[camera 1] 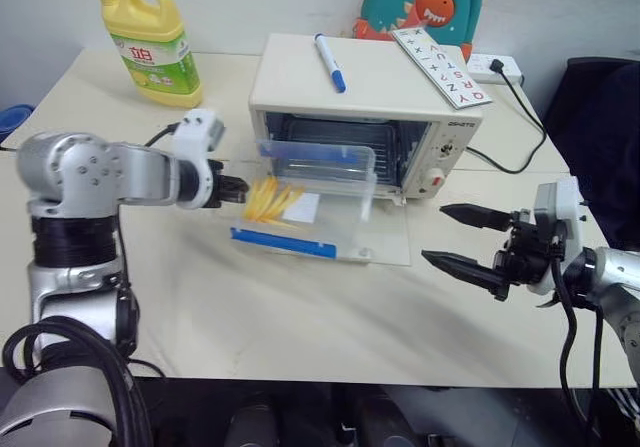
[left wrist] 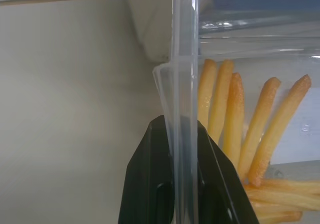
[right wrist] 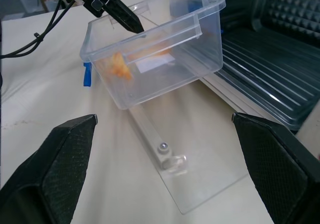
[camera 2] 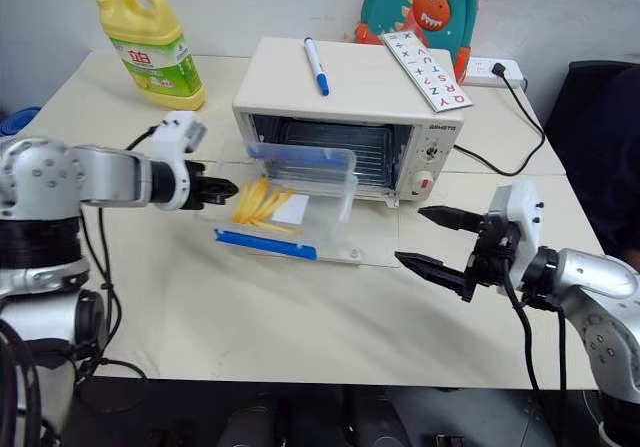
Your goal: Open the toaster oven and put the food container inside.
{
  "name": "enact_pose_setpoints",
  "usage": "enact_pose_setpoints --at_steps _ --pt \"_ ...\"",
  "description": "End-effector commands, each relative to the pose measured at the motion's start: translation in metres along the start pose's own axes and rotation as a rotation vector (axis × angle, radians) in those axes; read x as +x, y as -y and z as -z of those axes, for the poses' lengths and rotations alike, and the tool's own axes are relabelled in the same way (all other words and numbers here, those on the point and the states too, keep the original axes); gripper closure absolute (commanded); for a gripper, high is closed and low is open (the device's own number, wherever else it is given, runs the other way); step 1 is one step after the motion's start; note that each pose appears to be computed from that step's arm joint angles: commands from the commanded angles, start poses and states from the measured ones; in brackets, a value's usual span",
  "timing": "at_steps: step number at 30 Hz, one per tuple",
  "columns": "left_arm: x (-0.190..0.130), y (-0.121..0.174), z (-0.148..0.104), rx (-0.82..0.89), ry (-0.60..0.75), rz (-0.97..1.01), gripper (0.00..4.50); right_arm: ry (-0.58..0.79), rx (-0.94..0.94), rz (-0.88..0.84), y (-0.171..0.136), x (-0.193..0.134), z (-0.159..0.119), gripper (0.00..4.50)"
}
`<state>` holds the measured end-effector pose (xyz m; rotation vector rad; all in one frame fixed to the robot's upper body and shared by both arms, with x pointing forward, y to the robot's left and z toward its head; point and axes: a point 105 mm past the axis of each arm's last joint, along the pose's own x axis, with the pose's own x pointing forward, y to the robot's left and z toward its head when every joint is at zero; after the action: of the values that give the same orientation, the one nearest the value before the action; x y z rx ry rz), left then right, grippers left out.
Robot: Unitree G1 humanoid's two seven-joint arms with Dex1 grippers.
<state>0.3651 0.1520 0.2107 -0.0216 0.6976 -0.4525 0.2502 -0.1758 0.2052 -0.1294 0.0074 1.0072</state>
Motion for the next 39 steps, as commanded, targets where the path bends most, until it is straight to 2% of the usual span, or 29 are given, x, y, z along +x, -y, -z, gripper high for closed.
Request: enact_pose_setpoints --at_steps 1,2,7,11,13,17,19,20,22,24,25,27,31,33,35,39 --pt "0.002 0.005 -0.017 0.009 0.027 -0.034 4.48 0.024 -0.07 0.029 -0.004 -0.006 -0.01 0.0" --pt "0.006 0.006 -0.018 0.004 0.023 -0.043 4.48 0.027 -0.069 0.036 -0.004 -0.006 -0.01 0.0" --pt "0.015 0.015 -0.02 -0.011 0.021 -0.03 3.04 0.033 -0.071 0.059 -0.003 -0.004 -0.007 0.0" --pt "0.007 0.018 -0.028 -0.071 0.094 0.039 1.82 0.036 -0.066 0.077 0.001 0.002 -0.003 0.0" --pt "0.0 0.023 -0.031 -0.084 0.134 0.106 1.82 0.037 -0.059 0.085 0.002 0.003 -0.002 0.0" --pt "-0.033 0.029 -0.038 -0.13 0.289 0.326 1.82 0.03 -0.027 0.061 -0.004 0.003 0.001 0.0" --pt "-0.06 0.034 -0.037 -0.097 0.37 0.461 1.78 0.028 -0.005 -0.001 -0.015 0.003 0.0 0.36" --pt "-0.068 0.036 -0.035 -0.081 0.392 0.504 1.78 0.028 0.003 -0.023 -0.018 0.003 -0.001 0.55" --pt "-0.086 0.03 -0.024 -0.052 0.424 0.565 1.78 0.028 0.025 -0.126 -0.035 0.004 -0.004 1.22" --pt "-0.092 0.019 -0.011 -0.028 0.419 0.551 1.78 0.024 0.047 -0.186 -0.044 0.004 -0.005 1.9" --pt "-0.091 0.014 -0.005 -0.012 0.41 0.54 2.19 0.017 0.054 -0.196 -0.044 0.004 -0.004 2.26" --pt "-0.09 0.011 0.007 0.054 0.381 0.538 2.71 0.005 0.07 -0.203 -0.044 0.005 -0.001 2.99" --pt "-0.088 0.027 0.043 0.258 0.241 0.639 4.02 -0.018 0.11 -0.228 -0.052 0.01 0.009 4.42" --pt "-0.074 0.03 0.062 0.37 0.159 0.632 4.48 -0.045 0.111 -0.227 -0.056 0.02 0.02 4.5" --pt "-0.053 0.036 0.077 0.442 0.093 0.638 4.48 -0.095 0.093 -0.148 -0.046 0.038 0.038 4.5" --pt "-0.028 0.048 0.078 0.51 0.102 0.658 4.48 -0.14 0.043 -0.067 -0.031 0.062 0.056 4.5"
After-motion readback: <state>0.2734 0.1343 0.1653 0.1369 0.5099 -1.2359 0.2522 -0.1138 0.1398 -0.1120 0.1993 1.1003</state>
